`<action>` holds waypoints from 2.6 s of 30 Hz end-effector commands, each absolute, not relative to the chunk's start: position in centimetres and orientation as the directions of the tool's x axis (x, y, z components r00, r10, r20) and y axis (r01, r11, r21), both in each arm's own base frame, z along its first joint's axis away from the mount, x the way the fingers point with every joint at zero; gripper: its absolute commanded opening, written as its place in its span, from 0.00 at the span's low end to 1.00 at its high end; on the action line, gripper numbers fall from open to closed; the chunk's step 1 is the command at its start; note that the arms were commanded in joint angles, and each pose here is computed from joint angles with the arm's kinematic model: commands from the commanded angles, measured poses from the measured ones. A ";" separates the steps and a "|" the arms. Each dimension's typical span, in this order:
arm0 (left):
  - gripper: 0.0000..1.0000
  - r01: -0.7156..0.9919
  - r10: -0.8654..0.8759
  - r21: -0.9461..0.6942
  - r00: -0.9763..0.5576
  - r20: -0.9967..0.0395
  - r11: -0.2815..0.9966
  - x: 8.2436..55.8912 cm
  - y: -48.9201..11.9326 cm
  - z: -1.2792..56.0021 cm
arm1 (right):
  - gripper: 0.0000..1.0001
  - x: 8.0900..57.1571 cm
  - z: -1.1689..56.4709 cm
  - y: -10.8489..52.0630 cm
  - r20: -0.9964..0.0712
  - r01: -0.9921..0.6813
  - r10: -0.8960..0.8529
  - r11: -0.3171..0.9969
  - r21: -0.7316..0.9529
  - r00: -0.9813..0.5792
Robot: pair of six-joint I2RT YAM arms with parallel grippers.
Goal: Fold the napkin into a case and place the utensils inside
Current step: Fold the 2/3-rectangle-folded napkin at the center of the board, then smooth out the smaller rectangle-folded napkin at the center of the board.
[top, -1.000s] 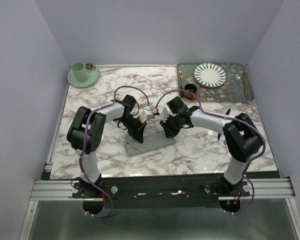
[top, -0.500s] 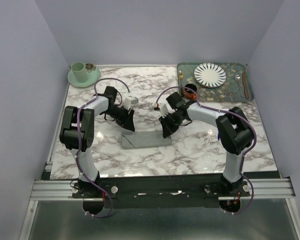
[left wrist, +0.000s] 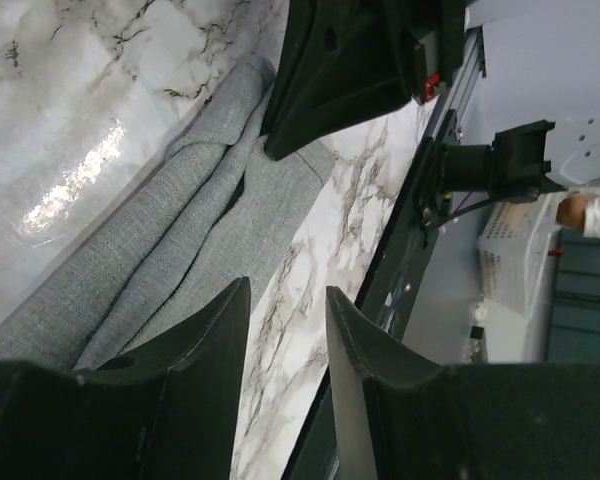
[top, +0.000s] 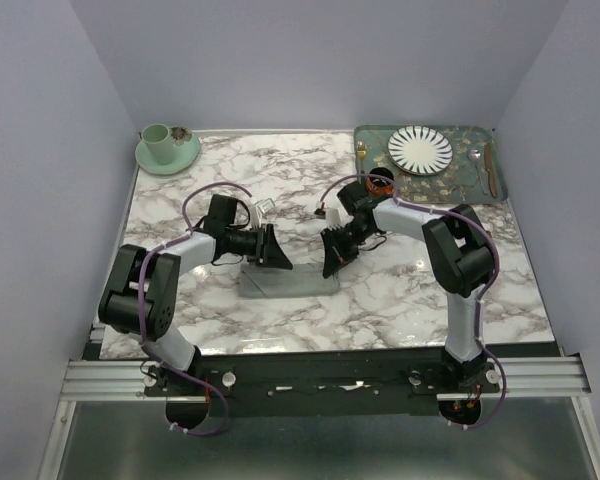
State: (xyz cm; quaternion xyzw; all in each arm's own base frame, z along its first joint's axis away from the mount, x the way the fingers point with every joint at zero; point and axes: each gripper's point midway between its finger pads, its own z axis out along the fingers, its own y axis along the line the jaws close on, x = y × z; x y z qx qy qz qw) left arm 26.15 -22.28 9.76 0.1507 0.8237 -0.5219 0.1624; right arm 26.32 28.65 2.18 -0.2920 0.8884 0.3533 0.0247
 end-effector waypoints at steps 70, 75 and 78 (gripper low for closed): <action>0.37 -0.060 -0.025 -0.899 -0.998 0.054 0.433 23.2 -17.1 -0.5 | 0.53 23.7 0.9 32.5 0.094 -0.108 -0.381 0.477 0.872 -0.920; 0.37 0.112 0.037 -0.915 -0.994 -0.106 0.387 23.1 -17.2 2.9 | 0.53 24.3 7.5 33.2 -0.076 -0.244 -0.434 0.346 0.906 -0.898; 0.40 0.306 0.077 -0.873 -0.951 -0.300 0.380 24.4 -17.9 6.9 | 0.52 23.9 10.1 32.7 -0.143 -0.303 -0.442 0.317 0.899 -0.885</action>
